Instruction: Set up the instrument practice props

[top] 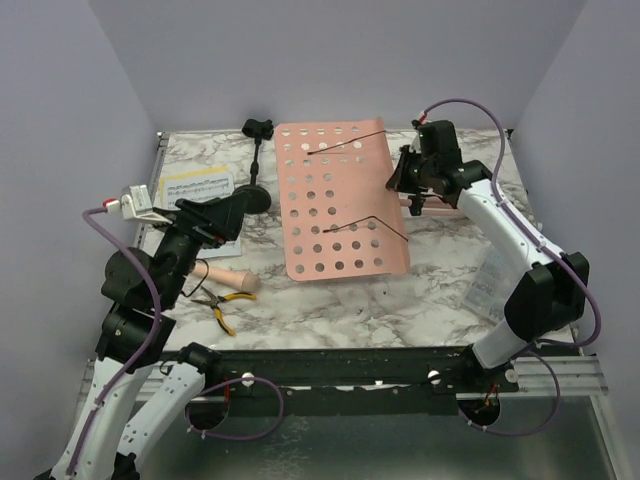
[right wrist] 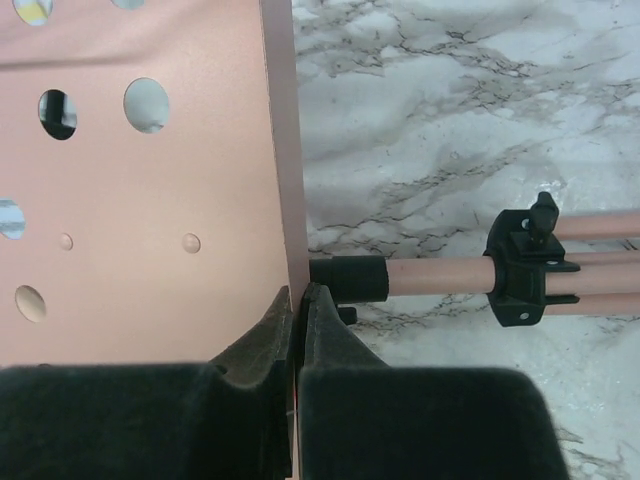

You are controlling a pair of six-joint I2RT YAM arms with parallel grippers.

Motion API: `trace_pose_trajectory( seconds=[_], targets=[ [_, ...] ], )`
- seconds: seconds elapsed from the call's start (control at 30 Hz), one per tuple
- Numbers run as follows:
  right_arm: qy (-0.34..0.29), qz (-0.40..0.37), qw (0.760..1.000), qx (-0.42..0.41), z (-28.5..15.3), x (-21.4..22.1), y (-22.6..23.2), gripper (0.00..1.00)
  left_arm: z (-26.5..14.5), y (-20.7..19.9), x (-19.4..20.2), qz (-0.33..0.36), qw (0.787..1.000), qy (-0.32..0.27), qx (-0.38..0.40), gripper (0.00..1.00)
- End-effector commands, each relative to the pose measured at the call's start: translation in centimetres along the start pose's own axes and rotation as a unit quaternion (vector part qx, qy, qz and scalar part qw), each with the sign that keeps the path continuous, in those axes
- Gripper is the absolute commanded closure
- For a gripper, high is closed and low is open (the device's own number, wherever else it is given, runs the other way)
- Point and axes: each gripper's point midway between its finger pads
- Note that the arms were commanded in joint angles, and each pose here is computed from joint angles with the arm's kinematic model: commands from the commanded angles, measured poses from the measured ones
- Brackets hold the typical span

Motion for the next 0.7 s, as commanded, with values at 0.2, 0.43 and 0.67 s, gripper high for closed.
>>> trace_pose_trajectory(
  seconds=[0.2, 0.43, 0.67],
  targets=[
    [-0.136, 0.144, 0.968, -0.156, -9.0, -13.4, 4.9, 1.0, -2.8, 1.4, -1.6, 0.017, 0.998, -0.058, -0.017, 0.01],
    [-0.143, 0.166, 0.958, -0.187, -11.4, -16.4, 6.4, 1.0, -3.1, 4.1, 1.3, 0.012, 0.999, -0.034, -0.025, 0.01],
    [-0.134, 0.201, 0.938, -0.25, -13.4, -17.7, 8.5, 1.0, -1.0, 6.1, 9.4, 0.016, 0.993, 0.027, 0.118, 0.01]
  ],
)
Point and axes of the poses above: each gripper's point midway between its finger pads, its own z axis out along the fingers, its own y axis along the line the jaws close on, x = y × z, and after that the axes turned 8 degrees about -z, right-handed
